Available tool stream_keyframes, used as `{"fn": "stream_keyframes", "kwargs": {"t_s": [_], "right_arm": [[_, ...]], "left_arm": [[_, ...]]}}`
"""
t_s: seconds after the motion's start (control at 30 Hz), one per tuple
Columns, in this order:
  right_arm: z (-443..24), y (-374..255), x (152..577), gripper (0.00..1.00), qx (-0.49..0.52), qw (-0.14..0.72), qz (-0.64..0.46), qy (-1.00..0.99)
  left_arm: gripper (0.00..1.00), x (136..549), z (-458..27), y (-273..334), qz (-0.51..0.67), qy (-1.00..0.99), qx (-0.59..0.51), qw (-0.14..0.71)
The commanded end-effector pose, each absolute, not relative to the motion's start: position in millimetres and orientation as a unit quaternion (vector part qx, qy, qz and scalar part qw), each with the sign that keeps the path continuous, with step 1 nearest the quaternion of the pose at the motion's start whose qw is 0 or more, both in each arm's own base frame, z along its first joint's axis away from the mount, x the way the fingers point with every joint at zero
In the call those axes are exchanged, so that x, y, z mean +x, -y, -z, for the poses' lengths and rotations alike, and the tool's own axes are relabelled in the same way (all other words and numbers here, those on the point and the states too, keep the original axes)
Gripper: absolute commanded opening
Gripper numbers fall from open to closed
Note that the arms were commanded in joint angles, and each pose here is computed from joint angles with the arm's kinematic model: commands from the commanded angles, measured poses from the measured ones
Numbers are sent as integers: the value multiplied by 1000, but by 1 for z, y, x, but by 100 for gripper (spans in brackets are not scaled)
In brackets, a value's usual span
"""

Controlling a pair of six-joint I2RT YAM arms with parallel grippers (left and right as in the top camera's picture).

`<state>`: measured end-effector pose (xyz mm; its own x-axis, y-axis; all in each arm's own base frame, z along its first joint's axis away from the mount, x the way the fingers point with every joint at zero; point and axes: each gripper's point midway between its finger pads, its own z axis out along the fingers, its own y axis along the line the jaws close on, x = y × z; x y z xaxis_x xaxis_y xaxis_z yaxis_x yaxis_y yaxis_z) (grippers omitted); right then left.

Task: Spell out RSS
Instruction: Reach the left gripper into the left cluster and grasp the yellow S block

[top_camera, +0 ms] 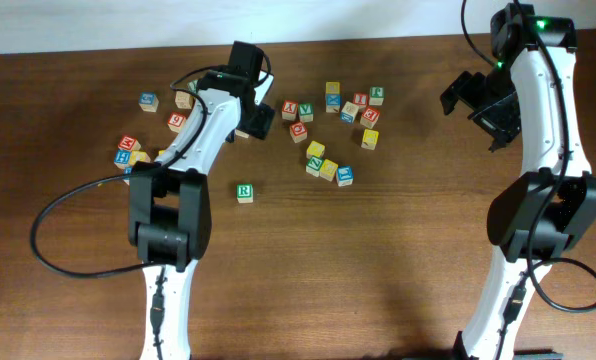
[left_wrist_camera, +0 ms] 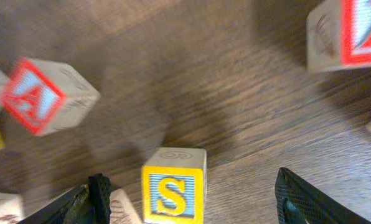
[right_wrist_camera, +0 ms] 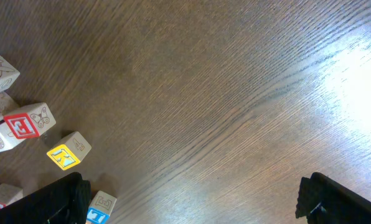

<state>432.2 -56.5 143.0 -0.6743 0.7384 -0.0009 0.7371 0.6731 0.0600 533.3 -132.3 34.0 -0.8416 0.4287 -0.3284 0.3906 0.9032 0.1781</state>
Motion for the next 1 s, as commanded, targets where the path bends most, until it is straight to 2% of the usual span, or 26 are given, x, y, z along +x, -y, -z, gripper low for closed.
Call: {"fn": "stream_keyframes", "kwargs": {"t_s": [0.0, 0.13, 0.2, 0.27, 0.47, 0.6, 0.83, 0.97], "right_arm": [[-157, 59, 433, 98, 405, 32, -30, -913], [-157, 59, 433, 98, 405, 32, -30, -913], [-157, 59, 433, 98, 405, 32, -30, -913], [-157, 59, 433, 98, 405, 32, -30, -913], [-157, 59, 433, 98, 405, 32, -30, -913], [-157, 59, 433, 98, 405, 32, -30, -913], [-157, 59, 433, 98, 405, 32, -30, -913], [-157, 59, 433, 98, 405, 32, -30, -913]], "left_arm": [[76, 530, -7, 126, -60, -962, 217, 155], [63, 529, -6, 129, -51, -962, 219, 153], [50, 529, -6, 129, -51, -962, 218, 153], [42, 527, -5, 128, -51, -963, 219, 149], [34, 523, -4, 127, -47, -971, 188, 142], [24, 521, -7, 127, -46, -972, 186, 137], [24, 519, -24, 141, -3, -978, 159, 132], [20, 517, -58, 151, 29, -982, 132, 130]]}}
